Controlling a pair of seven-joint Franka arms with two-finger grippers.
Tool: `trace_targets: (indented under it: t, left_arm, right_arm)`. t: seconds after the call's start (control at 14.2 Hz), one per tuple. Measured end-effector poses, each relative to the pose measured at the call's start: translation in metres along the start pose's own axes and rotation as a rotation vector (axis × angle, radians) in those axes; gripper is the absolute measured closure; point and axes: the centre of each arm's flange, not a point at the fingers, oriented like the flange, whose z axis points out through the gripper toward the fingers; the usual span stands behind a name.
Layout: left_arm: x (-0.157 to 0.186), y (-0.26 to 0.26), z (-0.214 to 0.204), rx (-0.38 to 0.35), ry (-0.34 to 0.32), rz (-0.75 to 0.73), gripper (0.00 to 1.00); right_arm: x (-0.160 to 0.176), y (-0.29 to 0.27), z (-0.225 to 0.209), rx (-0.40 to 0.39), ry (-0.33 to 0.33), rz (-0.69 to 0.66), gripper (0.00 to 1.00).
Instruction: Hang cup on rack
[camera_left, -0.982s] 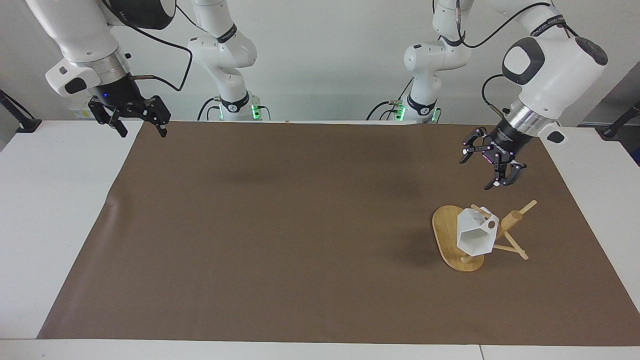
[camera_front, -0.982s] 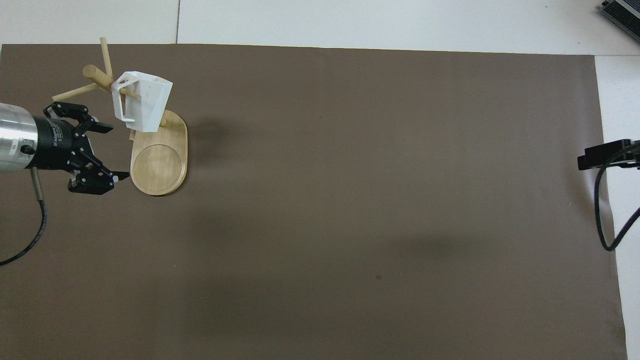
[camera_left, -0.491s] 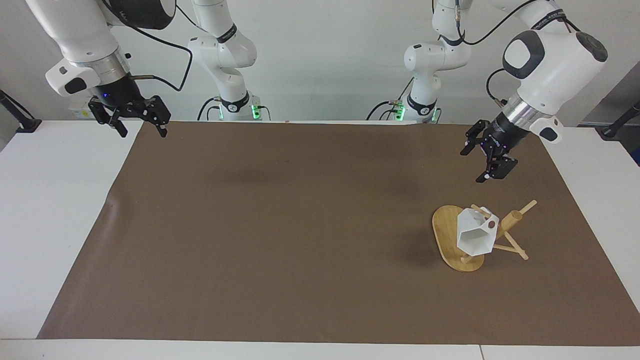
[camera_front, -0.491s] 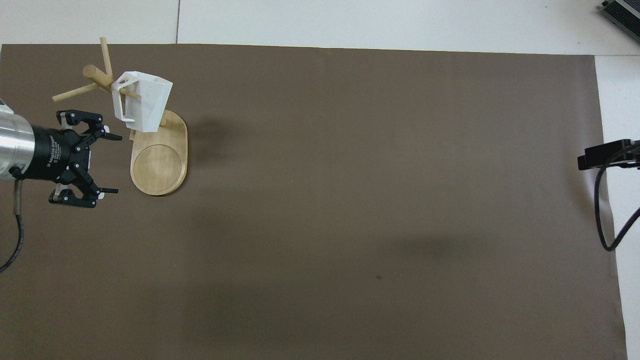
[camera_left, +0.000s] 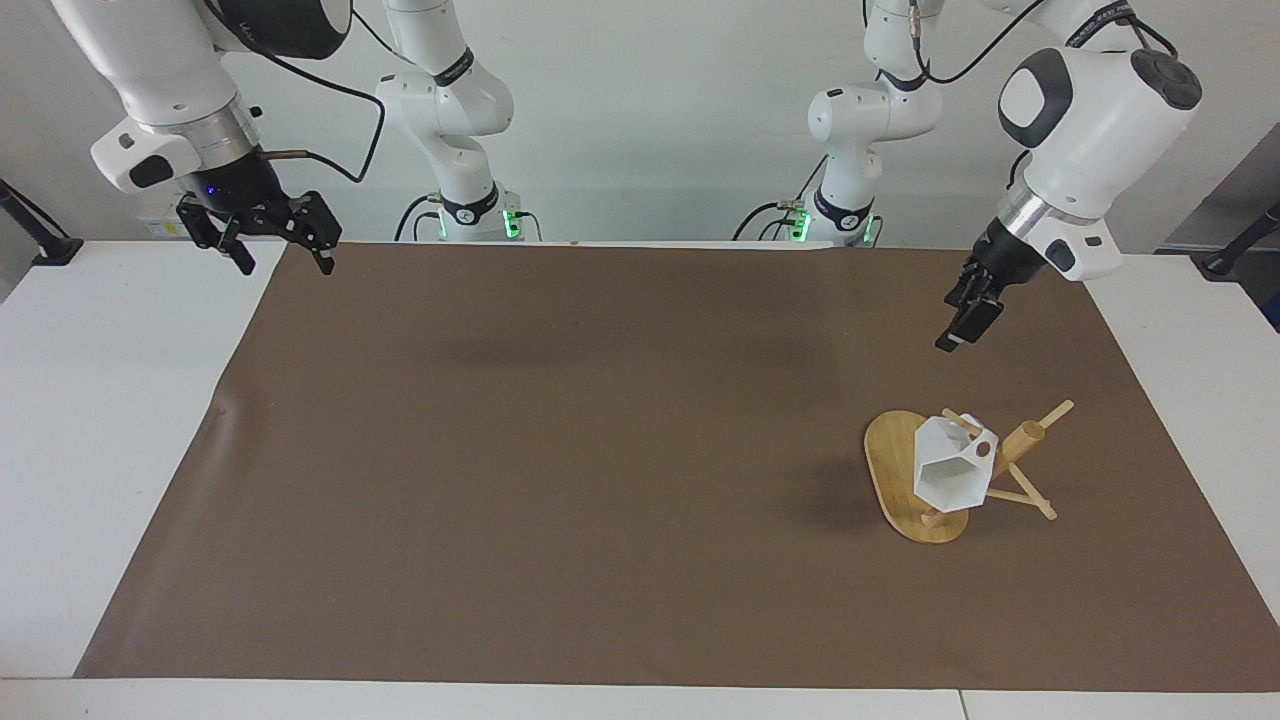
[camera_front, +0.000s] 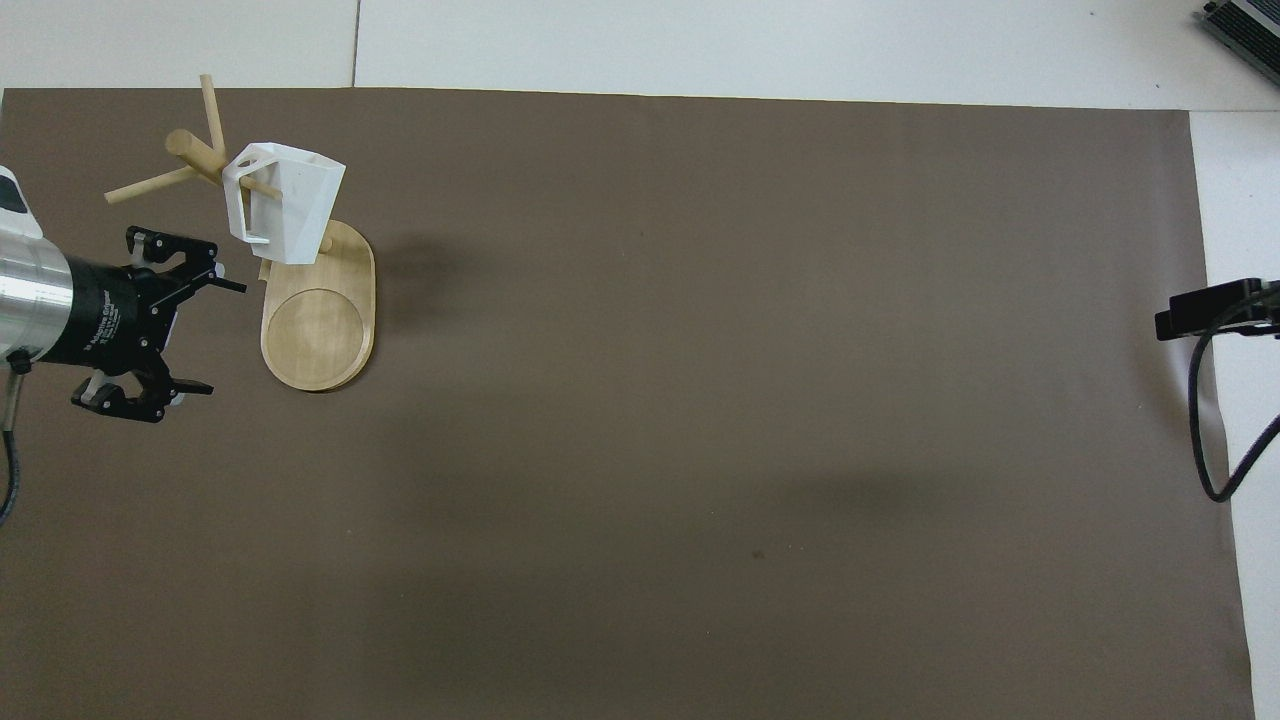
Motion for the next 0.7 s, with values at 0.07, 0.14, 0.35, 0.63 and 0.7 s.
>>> trace_targets:
  t: [0.07,0.14,0.35,0.63,0.7]
  left_arm:
    - [-0.001,0.000,-0.003,0.019,0.003,0.088,0.00]
    - [-0.003,0.000,-0.004,0.031,0.002,0.164,0.00]
    - [-0.009,0.005,-0.007,0.069,0.014,0.346,0.00]
    - [-0.006,-0.002,-0.031,0.103,0.013,0.533,0.00]
    - [-0.004,-0.006,-0.041,0.103,0.011,0.569,0.00]
  right_arm:
    - [0.000,0.000,0.000,0.000,0.000,0.000,0.00]
    - [0.000,0.000,0.000,0.000,0.000,0.000,0.00]
    - [0.000,0.000,0.000,0.000,0.000,0.000,0.00]
    - [0.000,0.000,0.000,0.000,0.000,0.000,0.00]
    - [0.000,0.000,0.000,0.000,0.000,0.000,0.00]
